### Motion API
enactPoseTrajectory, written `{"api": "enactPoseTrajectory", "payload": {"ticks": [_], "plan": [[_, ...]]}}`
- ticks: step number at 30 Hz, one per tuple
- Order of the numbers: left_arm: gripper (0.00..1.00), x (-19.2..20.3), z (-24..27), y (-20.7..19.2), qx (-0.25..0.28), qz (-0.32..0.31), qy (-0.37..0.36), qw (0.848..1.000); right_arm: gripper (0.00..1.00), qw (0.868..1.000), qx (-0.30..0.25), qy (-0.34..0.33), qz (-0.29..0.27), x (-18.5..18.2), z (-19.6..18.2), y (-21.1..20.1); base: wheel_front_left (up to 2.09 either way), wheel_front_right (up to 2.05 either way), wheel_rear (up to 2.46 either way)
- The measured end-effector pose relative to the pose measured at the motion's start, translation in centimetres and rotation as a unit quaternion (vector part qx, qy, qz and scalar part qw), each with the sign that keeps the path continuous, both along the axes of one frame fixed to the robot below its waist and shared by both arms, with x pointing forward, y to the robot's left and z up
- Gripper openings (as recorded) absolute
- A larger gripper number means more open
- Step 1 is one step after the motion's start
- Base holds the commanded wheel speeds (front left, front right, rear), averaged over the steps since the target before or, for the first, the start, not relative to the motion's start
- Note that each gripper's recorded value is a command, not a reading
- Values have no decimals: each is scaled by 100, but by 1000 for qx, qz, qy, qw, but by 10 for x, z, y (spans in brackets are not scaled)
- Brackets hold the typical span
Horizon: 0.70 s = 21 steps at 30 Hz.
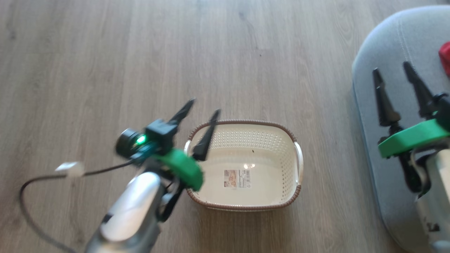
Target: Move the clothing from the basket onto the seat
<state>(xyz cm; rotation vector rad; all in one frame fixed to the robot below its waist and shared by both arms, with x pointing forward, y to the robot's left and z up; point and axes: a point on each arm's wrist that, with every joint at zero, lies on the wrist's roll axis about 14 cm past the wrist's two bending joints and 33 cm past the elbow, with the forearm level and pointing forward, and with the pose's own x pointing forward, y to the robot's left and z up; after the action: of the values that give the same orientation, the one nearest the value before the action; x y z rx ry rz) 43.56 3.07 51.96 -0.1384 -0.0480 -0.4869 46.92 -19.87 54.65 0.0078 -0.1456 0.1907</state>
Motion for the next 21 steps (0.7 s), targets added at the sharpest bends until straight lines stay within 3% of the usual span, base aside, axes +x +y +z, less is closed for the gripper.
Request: {"api": "enactPoseTrajectory", "payload": {"ticks": [11, 21], "plan": [[100, -30, -23, 129, 4, 199, 28, 980, 100, 997, 33, 29, 56, -30, -20, 52, 0, 0, 0], [100, -71, -33, 177, 4, 287, 36, 957, 100, 995, 53, 54, 71, -62, -35, 73, 0, 0, 0]]}}
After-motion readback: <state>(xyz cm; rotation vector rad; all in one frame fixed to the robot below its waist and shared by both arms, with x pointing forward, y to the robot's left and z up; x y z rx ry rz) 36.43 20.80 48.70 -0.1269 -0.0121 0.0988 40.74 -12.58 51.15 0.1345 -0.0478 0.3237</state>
